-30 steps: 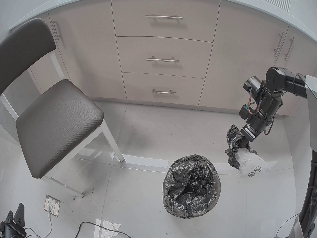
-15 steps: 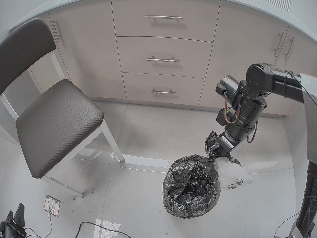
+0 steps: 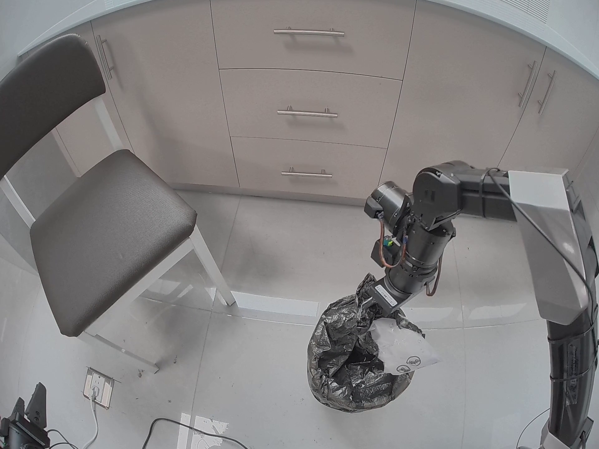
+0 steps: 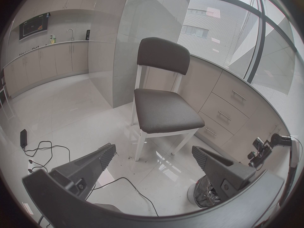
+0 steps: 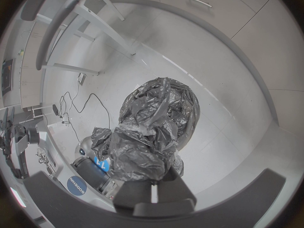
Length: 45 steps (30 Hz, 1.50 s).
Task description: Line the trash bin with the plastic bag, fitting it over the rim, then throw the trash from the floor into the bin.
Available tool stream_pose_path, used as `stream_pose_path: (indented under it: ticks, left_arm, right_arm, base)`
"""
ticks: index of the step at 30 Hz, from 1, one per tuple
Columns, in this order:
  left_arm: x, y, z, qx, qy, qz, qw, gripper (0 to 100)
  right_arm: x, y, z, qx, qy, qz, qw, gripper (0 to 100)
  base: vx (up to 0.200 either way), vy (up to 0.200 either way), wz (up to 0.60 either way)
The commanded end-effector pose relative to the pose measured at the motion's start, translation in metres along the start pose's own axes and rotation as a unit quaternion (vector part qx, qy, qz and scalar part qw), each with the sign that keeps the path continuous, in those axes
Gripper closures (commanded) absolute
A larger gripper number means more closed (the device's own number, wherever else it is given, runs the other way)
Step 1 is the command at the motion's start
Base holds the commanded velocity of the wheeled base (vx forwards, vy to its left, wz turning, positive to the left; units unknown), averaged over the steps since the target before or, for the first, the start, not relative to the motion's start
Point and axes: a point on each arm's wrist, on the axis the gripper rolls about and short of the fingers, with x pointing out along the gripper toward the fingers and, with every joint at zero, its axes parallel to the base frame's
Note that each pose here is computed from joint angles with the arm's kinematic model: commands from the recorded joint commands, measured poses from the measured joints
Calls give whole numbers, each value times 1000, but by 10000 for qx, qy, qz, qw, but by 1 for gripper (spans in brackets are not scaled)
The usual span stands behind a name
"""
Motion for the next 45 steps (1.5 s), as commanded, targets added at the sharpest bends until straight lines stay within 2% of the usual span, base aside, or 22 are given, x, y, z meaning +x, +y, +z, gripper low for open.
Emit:
stream_pose_path:
  ticks: [1, 8, 11, 20, 21, 44, 45]
  left_arm:
    - [0, 0, 0, -15, 4, 11, 10000, 0]
    - [0, 0, 0, -69, 4, 11, 10000, 0]
    - [0, 0, 0, -78, -3, 7, 10000, 0]
    - [0, 0, 0, -154, -3, 7, 9999, 0]
    - [0, 0, 0, -154, -3, 7, 9999, 0]
    - [0, 0, 0, -168, 1, 0, 9999, 0]
    - [0, 0, 0, -170, -3, 7, 9999, 0]
  right_arm:
    - [40, 6, 5, 24, 296, 10, 9996, 100]
    - [72, 8, 9, -6, 374, -3, 9993, 100]
    - [89, 10, 13, -28, 310, -233, 9992, 100]
    - [95, 13, 13, -69, 344, -301, 9989, 100]
    - [95, 13, 13, -69, 344, -301, 9989, 0]
    - [88, 23, 14, 49, 257, -309, 9992, 0]
    - [88, 23, 14, 41, 257, -307, 9992, 100]
  base:
    - [0, 0, 0]
    - [0, 0, 0]
    - [0, 0, 0]
    - [0, 0, 0]
    - [0, 0, 0]
    - [0, 0, 0]
    - [0, 0, 0]
